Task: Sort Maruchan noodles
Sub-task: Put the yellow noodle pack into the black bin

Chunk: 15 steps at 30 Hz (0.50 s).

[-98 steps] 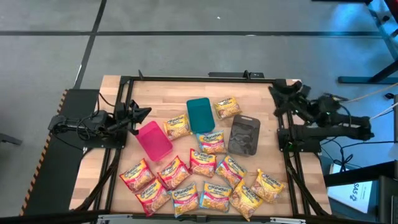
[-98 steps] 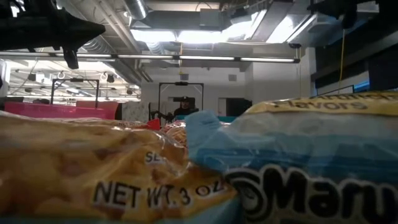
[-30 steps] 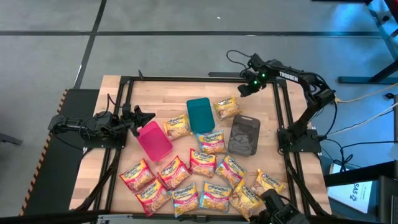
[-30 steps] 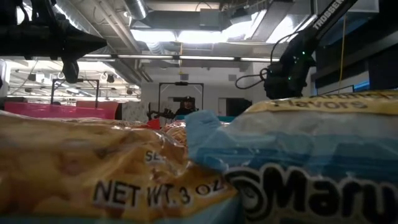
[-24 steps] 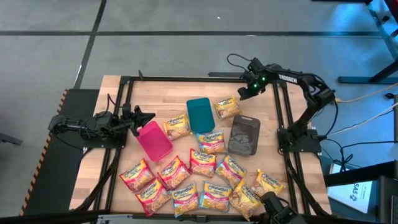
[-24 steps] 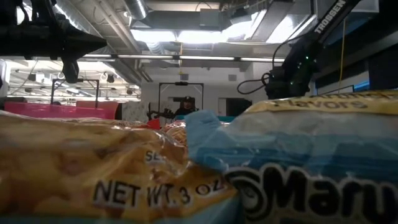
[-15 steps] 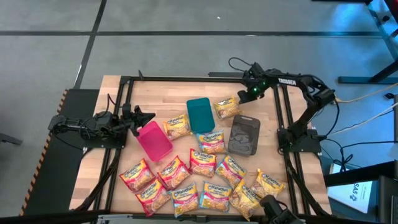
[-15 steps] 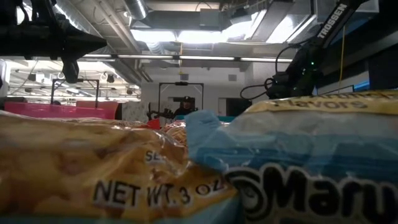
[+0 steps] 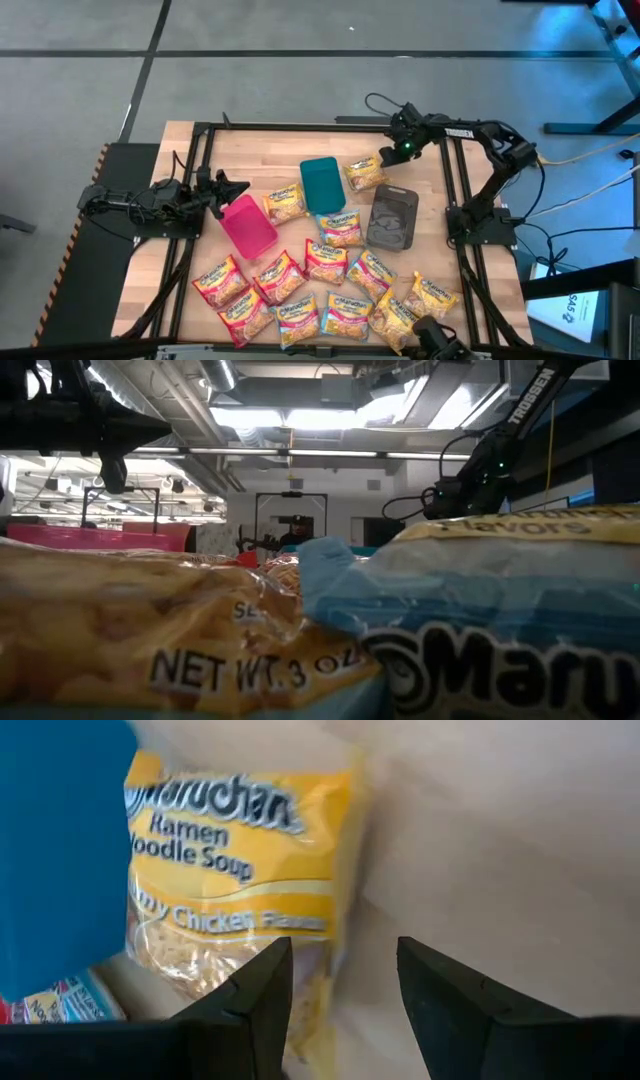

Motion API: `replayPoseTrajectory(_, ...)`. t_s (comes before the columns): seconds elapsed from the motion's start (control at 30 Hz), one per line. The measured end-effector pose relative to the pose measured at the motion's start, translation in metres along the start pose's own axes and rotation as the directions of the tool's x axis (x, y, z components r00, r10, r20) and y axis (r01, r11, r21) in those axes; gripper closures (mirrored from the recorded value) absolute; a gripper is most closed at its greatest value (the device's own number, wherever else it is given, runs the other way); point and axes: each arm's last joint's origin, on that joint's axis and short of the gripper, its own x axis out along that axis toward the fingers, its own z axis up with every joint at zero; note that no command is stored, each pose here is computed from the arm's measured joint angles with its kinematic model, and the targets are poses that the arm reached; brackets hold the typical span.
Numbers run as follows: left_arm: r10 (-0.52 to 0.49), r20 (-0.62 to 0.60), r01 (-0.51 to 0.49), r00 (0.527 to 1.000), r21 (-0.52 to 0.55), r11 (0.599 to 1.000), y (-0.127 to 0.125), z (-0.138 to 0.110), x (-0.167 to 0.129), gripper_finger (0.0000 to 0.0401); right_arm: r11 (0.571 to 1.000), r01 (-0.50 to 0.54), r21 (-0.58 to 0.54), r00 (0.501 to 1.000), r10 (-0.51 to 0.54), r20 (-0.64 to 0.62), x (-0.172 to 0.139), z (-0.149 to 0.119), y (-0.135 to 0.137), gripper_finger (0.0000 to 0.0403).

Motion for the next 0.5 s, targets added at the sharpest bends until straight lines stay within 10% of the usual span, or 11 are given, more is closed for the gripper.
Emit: replayPoseTrajectory(0.5, -0.008, -0.005, 0.008, 1.000, -0.027, 1.000, 0.000, 0.000, 0.000, 0.0399, 0.998, -0.042, -0.046, 0.999, 0.041, -0.030, 0.037, 0.003, 0.013, 0.0249)
